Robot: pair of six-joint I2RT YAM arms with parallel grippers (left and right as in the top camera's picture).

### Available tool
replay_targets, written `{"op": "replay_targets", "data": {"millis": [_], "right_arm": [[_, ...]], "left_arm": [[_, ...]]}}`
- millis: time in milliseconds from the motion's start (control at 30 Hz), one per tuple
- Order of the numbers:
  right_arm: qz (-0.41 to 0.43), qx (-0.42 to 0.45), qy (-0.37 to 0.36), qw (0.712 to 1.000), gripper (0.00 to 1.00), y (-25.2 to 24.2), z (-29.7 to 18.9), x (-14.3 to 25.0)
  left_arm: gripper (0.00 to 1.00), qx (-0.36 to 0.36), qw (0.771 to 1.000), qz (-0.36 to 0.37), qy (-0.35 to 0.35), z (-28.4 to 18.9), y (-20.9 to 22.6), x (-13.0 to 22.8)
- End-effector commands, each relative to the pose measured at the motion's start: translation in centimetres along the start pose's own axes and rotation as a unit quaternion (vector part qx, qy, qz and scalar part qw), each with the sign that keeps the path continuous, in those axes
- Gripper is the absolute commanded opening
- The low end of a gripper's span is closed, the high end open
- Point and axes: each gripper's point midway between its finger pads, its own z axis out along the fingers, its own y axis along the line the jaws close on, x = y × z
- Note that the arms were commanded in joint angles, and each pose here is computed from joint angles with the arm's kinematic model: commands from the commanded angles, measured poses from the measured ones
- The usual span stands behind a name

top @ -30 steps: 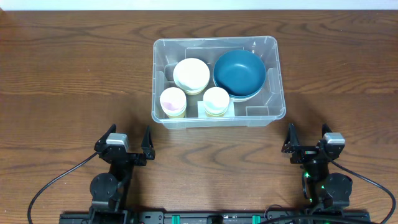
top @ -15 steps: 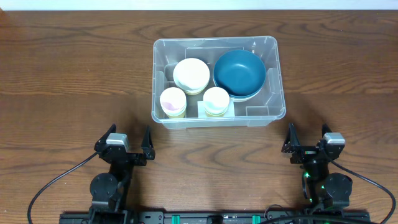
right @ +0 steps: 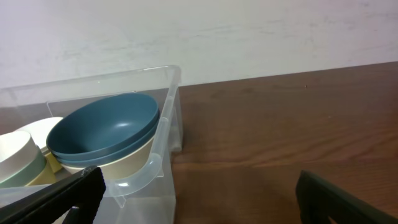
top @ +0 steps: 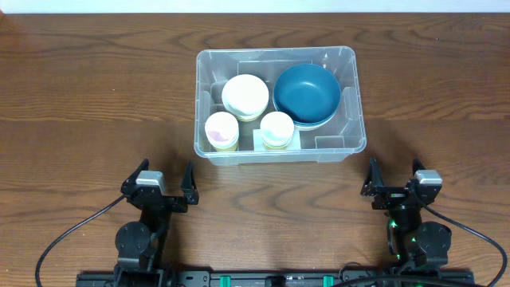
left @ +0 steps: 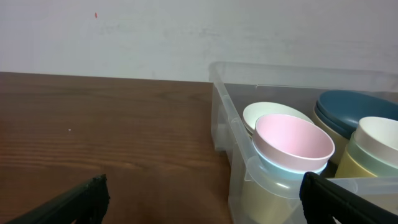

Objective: Pack container

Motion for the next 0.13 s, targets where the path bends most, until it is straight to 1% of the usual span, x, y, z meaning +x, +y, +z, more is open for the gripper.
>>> {"op": "replay_targets", "data": {"millis": [0, 100], "right_arm": [[-0.008, -0.003, 0.000, 1.000, 0.99, 0.13, -0.03, 0.07], [-0.008, -0.003, 0.000, 1.000, 0.99, 0.13, -0.03, 0.07]], "left_arm": [[0.98, 0.003, 1.000, 0.002, 0.026, 0.09, 0.02, 1.62], [0.98, 0.003, 1.000, 0.002, 0.026, 0.09, 0.01, 1.62]]}}
